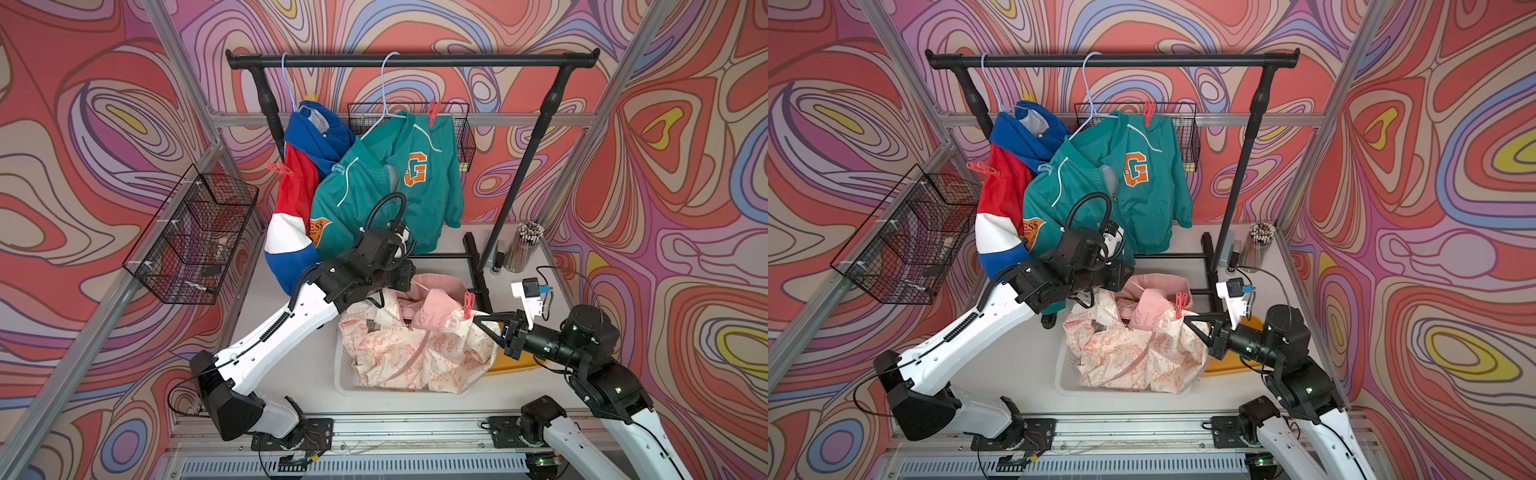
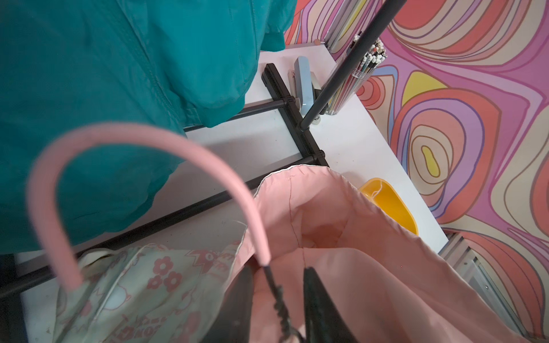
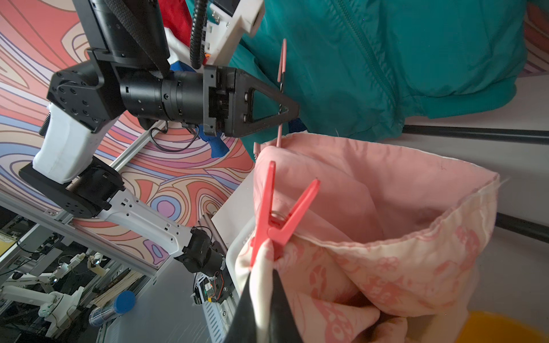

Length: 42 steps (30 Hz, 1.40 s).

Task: Remove the clothespins securing jackets to the hanger
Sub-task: Adjust the hanger, then adjust the jacket in the basket.

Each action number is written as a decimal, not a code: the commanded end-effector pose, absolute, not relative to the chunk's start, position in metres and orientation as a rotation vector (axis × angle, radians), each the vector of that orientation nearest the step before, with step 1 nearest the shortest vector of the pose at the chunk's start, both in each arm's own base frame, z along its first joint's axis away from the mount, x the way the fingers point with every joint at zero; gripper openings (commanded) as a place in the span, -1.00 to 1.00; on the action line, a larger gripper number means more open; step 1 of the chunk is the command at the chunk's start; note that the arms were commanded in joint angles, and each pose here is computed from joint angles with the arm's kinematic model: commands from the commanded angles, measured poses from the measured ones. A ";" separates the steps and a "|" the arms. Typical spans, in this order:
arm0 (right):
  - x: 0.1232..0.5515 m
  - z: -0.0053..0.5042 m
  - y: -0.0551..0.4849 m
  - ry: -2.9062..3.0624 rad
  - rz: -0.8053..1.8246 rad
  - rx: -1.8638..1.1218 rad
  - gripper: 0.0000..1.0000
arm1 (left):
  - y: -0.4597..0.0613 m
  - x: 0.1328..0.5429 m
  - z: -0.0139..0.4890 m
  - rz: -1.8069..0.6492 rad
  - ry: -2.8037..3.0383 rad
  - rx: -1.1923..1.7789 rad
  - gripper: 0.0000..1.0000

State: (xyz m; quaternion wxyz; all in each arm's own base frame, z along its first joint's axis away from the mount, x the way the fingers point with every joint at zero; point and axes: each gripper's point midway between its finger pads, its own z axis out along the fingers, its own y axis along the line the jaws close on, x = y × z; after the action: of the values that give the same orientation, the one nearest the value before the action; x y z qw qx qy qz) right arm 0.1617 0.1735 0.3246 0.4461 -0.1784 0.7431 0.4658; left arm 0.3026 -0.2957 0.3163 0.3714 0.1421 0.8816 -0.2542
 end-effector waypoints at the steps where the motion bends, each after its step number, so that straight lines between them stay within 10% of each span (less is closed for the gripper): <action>1: 0.151 0.334 0.176 1.805 1.175 -0.496 -1.00 | -0.294 0.304 0.329 -0.668 2.235 0.349 -0.86; 5: 0.150 0.333 0.174 1.804 1.167 -0.490 -0.90 | -0.288 0.298 0.338 -0.672 2.221 0.345 -1.00; 12: 0.154 0.334 0.176 1.803 1.182 -0.473 0.26 | -0.260 0.284 0.339 -0.557 2.257 0.333 -1.00; 17: 0.166 0.350 0.158 1.770 1.083 -0.325 0.54 | -0.247 0.273 0.344 -0.502 2.247 0.330 -1.00; 22: 0.184 0.343 0.098 1.901 0.794 0.092 0.30 | -0.243 0.266 0.360 -0.476 2.210 0.324 -1.00; 28: 0.164 0.278 0.086 2.234 0.725 0.264 -0.84 | -0.254 0.256 0.384 -0.474 2.145 0.364 -1.00; 42: 0.142 0.225 0.123 2.393 0.983 0.198 -1.00 | -0.293 0.238 0.405 -0.310 2.052 0.463 -1.00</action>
State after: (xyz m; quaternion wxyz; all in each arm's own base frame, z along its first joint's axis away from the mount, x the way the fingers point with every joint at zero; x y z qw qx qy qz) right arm 0.1423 0.1103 0.2188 0.2717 0.0870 0.9011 0.3266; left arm 0.2357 -0.2994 0.3946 0.4618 0.1948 0.8494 -0.1651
